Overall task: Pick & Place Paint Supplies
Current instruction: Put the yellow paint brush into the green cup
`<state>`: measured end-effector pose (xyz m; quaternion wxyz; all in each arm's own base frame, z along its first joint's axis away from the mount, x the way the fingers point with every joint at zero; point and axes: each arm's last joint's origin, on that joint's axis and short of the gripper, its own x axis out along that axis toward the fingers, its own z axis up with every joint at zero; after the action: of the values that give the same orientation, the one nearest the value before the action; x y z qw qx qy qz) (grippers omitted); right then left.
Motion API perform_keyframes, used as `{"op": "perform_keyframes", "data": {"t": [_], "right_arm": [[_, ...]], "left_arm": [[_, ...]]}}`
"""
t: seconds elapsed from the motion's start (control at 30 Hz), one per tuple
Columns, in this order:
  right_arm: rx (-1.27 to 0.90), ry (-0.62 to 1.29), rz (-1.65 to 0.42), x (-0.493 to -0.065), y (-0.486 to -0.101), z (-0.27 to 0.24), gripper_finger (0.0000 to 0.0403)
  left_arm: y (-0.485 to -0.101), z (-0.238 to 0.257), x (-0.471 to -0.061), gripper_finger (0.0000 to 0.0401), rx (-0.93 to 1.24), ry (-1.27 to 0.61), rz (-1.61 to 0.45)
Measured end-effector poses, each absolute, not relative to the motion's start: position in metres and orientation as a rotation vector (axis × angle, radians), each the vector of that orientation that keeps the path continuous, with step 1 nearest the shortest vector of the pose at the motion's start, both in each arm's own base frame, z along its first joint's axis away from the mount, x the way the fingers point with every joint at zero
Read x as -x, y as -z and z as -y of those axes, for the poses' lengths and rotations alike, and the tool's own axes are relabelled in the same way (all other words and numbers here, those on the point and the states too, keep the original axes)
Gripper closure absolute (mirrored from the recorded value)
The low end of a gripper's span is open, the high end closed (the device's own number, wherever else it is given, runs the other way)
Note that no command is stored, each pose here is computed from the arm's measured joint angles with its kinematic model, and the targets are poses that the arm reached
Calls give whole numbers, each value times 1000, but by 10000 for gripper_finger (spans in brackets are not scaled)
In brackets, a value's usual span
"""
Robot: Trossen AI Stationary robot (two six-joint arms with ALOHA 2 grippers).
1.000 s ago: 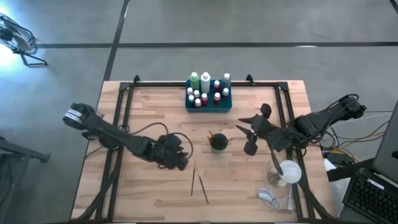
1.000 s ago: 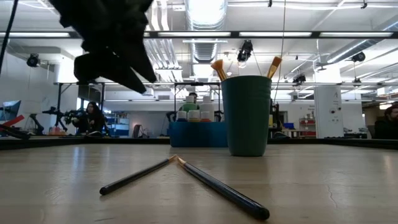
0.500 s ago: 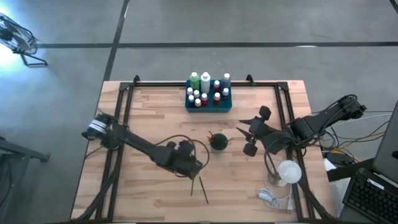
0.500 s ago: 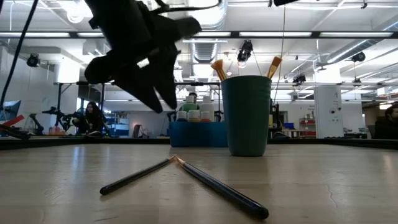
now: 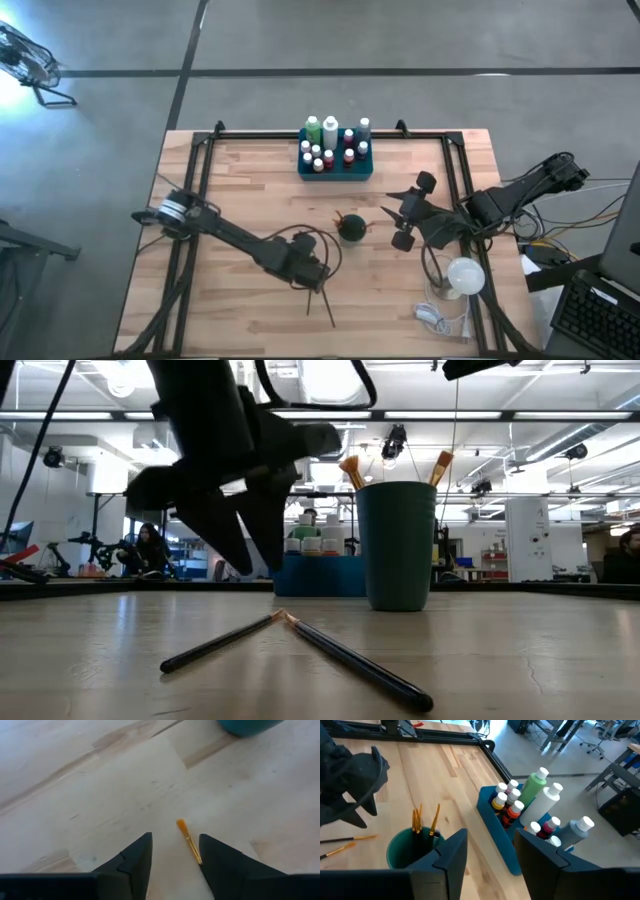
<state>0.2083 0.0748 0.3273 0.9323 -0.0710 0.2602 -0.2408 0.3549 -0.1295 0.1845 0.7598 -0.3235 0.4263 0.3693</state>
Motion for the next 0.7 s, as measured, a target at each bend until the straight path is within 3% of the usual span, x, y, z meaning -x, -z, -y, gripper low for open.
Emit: {"op": "perform_keyframes", "data": {"t": [0.17,0.47,0.7], "right_arm": [[145,493,-532,-208,-327,-75,245],[145,492,-532,-208,-327,-75,274],[146,492,-534,-208,-327,-75,274]], "left_arm": [[-176,128,-363,214,710,-790,-912],[-166,123,-369,222,683,-778,-928],[-153,123,-372,222,700,-771,-994]]}}
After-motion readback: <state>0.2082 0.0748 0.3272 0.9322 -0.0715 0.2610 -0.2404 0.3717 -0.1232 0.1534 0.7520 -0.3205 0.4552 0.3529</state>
